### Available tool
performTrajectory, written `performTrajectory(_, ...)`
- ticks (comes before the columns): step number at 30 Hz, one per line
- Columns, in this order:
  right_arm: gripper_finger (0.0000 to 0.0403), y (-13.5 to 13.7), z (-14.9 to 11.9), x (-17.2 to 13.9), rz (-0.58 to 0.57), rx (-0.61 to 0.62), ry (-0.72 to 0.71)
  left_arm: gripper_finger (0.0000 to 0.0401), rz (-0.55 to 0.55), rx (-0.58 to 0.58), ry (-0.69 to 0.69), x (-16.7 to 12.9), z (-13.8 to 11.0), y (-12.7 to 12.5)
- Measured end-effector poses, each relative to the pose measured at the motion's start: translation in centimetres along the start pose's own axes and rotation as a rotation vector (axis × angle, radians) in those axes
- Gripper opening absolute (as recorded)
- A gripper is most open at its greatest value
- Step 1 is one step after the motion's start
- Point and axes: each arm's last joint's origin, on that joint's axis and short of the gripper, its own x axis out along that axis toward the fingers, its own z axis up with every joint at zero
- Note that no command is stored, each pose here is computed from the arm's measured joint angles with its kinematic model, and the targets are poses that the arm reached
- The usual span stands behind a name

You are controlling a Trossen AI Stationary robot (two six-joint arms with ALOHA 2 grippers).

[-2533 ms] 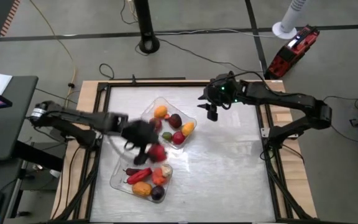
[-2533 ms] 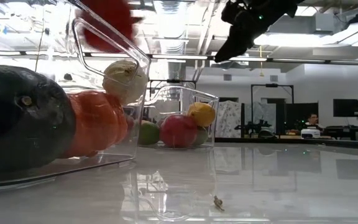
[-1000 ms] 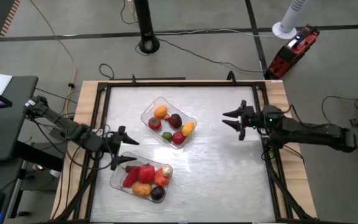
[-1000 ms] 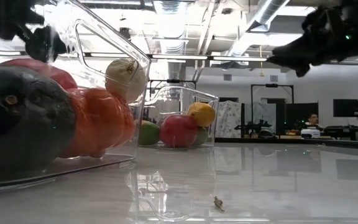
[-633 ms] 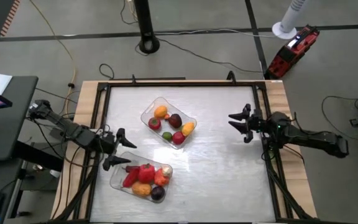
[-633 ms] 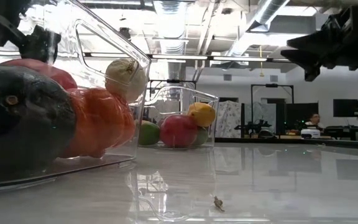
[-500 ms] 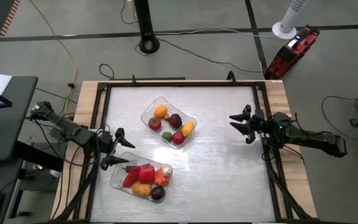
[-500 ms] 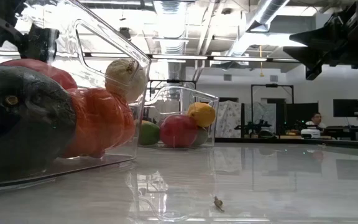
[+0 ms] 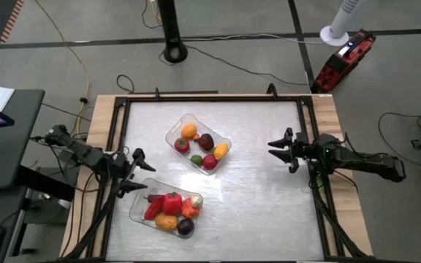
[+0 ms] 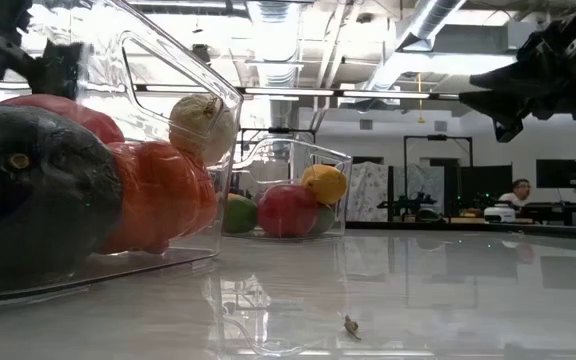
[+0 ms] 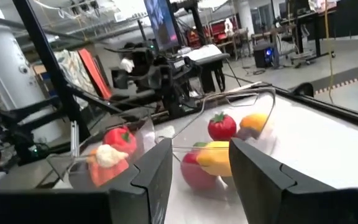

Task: Sort produce into baskets
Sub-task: Return to home position

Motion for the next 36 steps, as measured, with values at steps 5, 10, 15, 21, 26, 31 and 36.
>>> performTrajectory(5, 0.0185, -0.14, -0.43, 0.00, -0.014, 0.004, 0.044, 0.0306, 0.106, 0.029, 0.021, -0.01, -0.29, 0.35)
performTrajectory(10, 0.0185, -0.28, -0.92, -0.04, -0.029, 0.009, 0.093, 0.0306, 0.106, 0.033, 0.025, -0.01, -0.26, 0.35)
performTrajectory(15, 0.0185, -0.29, -0.94, -0.04, -0.029, 0.008, 0.094, 0.0306, 0.106, 0.039, 0.026, -0.01, -0.25, 0.35)
performTrajectory(21, 0.0185, -0.29, -0.95, -0.04, -0.030, 0.008, 0.096, 0.0306, 0.106, 0.039, 0.027, -0.02, -0.25, 0.35)
performTrajectory(26, 0.0185, -0.30, -0.97, -0.04, -0.030, 0.008, 0.096, 0.0306, 0.106, 0.040, 0.027, -0.02, -0.25, 0.35)
performTrajectory(31, 0.0185, -0.30, -0.98, -0.04, -0.030, 0.008, 0.098, 0.0306, 0.106, 0.040, 0.027, -0.02, -0.23, 0.34)
performTrajectory(36, 0.0185, -0.31, -1.01, -0.04, -0.031, 0.008, 0.099, 0.0306, 0.106, 0.040, 0.027, -0.02, -0.22, 0.34)
